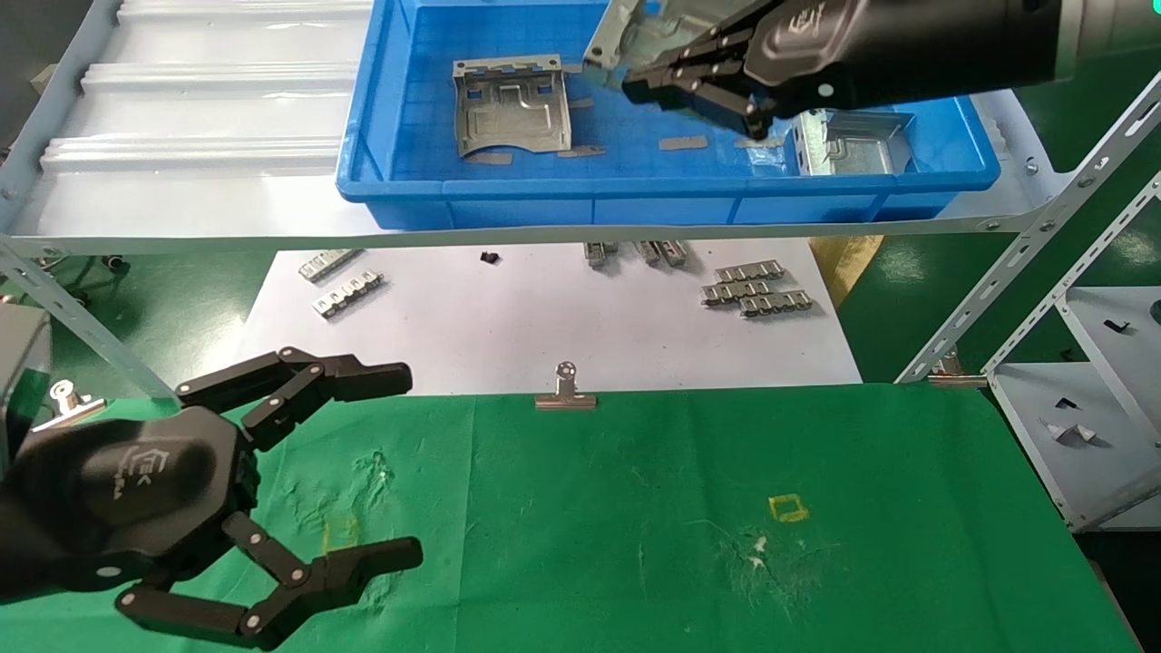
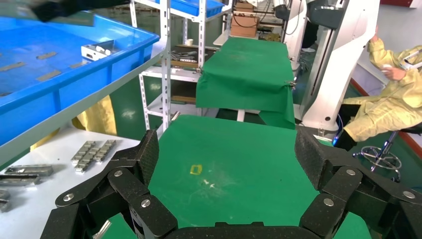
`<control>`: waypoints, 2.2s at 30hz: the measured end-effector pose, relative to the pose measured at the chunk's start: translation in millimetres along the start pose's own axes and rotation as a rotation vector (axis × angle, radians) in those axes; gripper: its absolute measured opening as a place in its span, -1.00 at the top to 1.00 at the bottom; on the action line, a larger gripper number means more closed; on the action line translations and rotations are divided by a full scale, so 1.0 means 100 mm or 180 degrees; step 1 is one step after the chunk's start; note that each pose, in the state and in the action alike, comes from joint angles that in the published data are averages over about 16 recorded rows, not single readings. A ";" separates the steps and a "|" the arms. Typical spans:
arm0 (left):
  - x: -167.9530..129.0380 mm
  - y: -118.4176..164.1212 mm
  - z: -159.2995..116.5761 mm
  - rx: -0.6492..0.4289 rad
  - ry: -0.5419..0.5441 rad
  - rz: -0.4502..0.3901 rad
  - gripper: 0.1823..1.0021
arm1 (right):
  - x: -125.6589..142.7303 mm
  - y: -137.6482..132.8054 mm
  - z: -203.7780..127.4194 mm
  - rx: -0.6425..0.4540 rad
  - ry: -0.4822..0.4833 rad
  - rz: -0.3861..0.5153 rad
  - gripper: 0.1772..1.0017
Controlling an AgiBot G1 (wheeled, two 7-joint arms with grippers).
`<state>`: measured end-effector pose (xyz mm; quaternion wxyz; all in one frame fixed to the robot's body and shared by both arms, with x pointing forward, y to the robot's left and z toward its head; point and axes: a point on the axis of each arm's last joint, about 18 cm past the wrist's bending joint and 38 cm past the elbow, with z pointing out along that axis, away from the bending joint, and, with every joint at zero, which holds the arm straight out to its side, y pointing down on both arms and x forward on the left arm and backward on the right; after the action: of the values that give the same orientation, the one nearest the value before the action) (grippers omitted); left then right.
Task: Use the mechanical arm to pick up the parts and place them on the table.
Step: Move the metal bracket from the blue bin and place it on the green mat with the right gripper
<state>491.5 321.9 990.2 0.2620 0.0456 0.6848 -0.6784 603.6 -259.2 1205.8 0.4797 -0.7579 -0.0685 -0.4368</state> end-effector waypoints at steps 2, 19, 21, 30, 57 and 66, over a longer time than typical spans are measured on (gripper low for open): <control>0.00 0.00 0.00 0.0000 0.0000 0.0000 -1.00 | -0.07 0.00 -0.07 -0.0009 -0.0110 -0.0079 0.96; 0.00 0.00 0.00 0.0000 0.0000 0.0000 -1.00 | -1.02 0.37 -0.60 -0.0218 -0.0943 -0.0319 0.96; 0.00 0.00 0.00 0.0000 0.0000 0.0000 -1.00 | -1.15 0.48 -0.64 -0.0290 -0.1043 -0.0299 0.96; 0.00 0.00 0.00 0.0000 0.0000 0.0000 -1.00 | -1.52 1.14 -0.66 -0.0758 -0.1370 -0.0255 0.96; 0.00 0.00 0.00 0.0000 0.0000 0.0000 -1.00 | -1.48 2.56 -0.25 -0.1528 -0.1278 -0.0475 0.96; 0.00 0.00 0.00 0.0000 0.0000 0.0000 -1.00 | -1.47 2.69 -0.20 -0.1540 -0.1235 -0.0433 0.96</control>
<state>491.5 321.9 990.2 0.2620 0.0456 0.6848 -0.6784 643.0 -371.0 922.2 0.2331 -0.9129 -0.1034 -0.3188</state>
